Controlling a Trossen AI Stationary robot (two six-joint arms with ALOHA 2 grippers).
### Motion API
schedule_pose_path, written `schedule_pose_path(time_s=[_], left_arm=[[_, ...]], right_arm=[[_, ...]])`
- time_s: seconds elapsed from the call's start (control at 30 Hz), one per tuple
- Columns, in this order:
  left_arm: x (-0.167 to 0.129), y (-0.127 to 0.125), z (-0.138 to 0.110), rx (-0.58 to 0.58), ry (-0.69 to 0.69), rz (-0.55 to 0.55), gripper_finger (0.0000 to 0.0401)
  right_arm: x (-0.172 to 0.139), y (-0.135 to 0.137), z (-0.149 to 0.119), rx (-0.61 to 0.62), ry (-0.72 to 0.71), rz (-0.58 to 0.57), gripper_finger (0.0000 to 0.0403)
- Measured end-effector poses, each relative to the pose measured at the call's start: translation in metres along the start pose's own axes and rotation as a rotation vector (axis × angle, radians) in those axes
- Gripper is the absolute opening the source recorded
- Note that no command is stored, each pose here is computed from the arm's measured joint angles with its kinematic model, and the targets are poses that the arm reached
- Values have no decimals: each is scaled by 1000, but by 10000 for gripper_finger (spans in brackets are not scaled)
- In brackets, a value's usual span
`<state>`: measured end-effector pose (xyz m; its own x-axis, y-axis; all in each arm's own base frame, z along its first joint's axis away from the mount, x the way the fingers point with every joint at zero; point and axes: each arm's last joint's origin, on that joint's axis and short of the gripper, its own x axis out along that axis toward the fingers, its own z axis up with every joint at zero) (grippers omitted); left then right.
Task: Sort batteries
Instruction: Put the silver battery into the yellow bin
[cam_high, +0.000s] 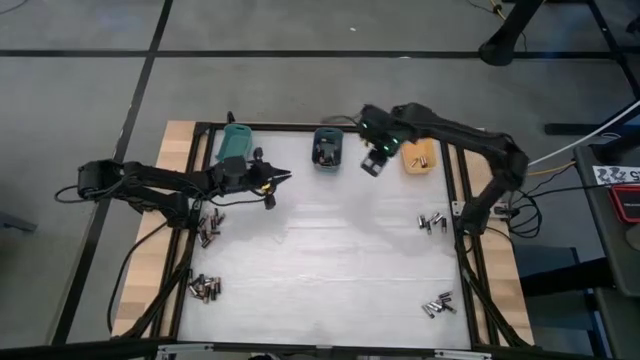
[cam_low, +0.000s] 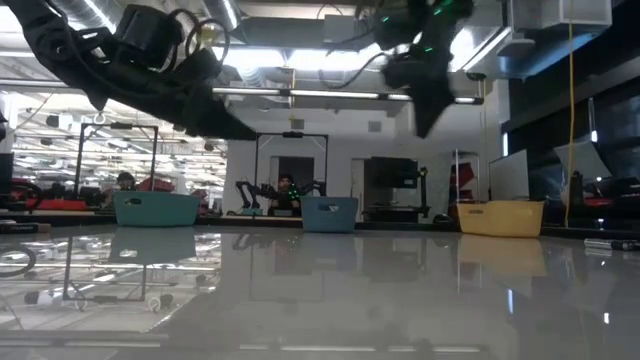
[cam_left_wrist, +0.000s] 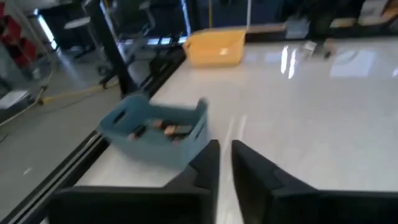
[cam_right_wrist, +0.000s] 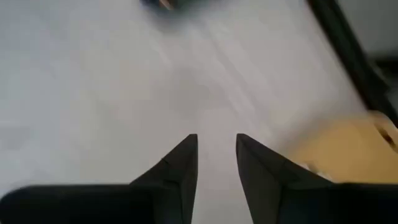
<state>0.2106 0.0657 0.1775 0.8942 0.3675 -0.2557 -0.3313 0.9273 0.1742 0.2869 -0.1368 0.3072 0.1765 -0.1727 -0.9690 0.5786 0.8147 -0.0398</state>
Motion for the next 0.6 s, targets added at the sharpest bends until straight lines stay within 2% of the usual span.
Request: schedule_pose_path(time_s=[0.1,0.3,0.43,0.6], left_arm=[[6,-6,0,-22,-40,-19,94],[20,-18,-3,-34,-78,-51,184],[29,-21,4,-53,-95,-60,209],[32,-26,11,-49,-115,-75,213]], right_arm=[[-5,9,-29,80,-10,-66,111],[22,18,-90,302,149,-36,111],[49,26,-126,401,327,9,131],[73,35,-158,440,474,-27,186]])
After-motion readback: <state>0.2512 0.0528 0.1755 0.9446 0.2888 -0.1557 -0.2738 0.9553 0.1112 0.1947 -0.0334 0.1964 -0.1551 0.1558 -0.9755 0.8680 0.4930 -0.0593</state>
